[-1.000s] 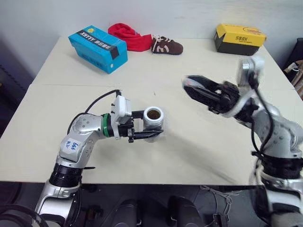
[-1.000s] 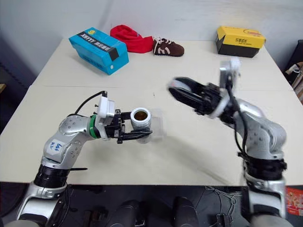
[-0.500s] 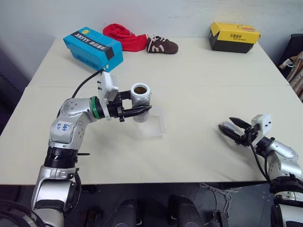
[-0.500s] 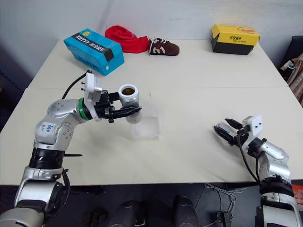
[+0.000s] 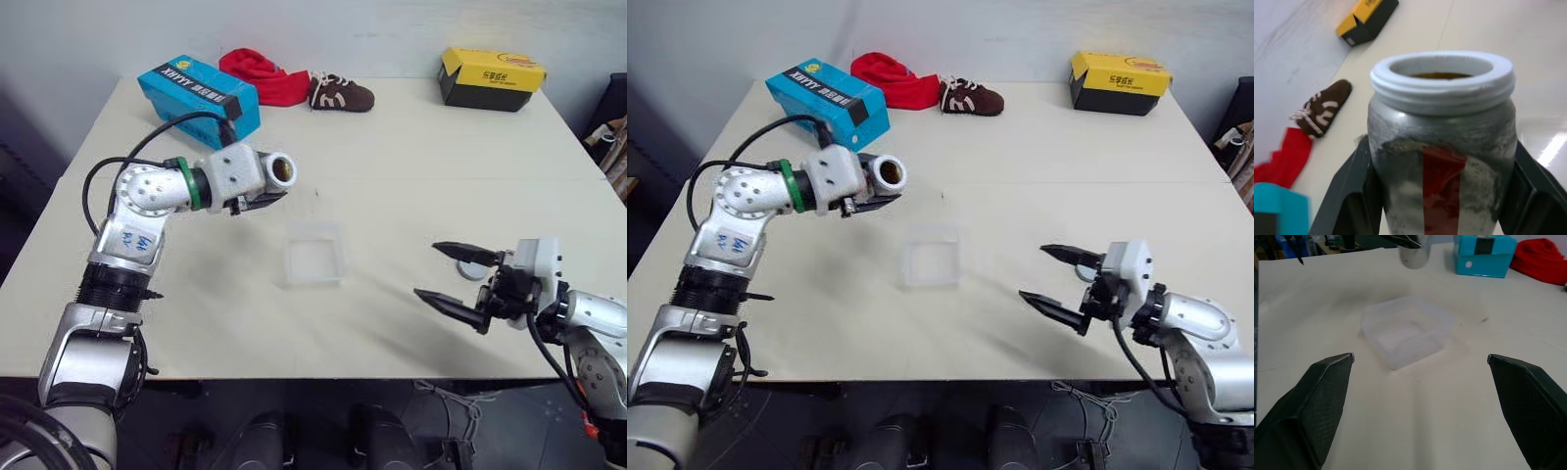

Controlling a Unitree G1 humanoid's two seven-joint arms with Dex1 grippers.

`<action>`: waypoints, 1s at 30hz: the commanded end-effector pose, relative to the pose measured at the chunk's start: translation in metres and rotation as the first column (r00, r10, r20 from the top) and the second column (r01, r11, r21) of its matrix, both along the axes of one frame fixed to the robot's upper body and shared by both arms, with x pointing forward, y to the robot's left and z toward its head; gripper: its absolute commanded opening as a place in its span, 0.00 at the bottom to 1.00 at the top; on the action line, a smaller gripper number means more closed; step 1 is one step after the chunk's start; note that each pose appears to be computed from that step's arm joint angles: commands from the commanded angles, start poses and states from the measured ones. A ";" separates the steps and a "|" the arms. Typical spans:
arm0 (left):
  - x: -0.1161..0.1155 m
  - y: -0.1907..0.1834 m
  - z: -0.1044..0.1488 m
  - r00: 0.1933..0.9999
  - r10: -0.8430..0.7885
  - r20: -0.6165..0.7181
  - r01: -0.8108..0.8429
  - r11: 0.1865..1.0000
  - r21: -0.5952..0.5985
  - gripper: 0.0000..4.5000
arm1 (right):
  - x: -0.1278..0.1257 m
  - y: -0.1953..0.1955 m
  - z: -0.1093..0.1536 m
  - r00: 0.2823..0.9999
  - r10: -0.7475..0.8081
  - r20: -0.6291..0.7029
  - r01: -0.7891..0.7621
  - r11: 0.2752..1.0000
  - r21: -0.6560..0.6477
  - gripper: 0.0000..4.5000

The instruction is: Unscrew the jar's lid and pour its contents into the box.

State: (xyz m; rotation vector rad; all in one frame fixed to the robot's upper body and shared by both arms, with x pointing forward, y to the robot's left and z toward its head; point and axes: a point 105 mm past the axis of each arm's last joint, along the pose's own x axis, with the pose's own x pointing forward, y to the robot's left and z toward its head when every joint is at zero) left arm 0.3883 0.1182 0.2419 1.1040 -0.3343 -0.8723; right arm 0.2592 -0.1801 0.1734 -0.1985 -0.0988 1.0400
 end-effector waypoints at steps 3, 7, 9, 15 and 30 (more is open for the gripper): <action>-0.010 -0.035 0.020 0.868 -0.166 0.468 0.075 0.975 0.207 0.53 | -0.004 0.004 -0.002 1.000 -0.024 -0.007 0.024 1.000 0.012 1.00; -0.011 -0.047 0.023 0.656 -0.276 0.703 -0.005 0.929 0.369 0.53 | -0.004 0.003 -0.003 0.999 -0.045 -0.015 0.045 0.999 0.014 1.00; -0.011 -0.052 0.023 0.484 -0.357 0.799 -0.074 0.893 0.444 0.53 | -0.003 0.003 -0.003 0.998 -0.054 -0.017 0.054 0.998 0.018 1.00; -0.008 -0.062 0.027 0.117 -0.460 0.880 -0.202 0.857 0.475 0.53 | -0.002 0.008 -0.004 0.998 -0.066 -0.021 0.067 0.997 0.038 1.00; -0.011 -0.055 0.005 0.060 -0.477 0.877 -0.174 0.860 0.479 0.53 | 0.000 0.018 -0.002 0.997 -0.076 -0.028 0.078 0.994 0.076 1.00</action>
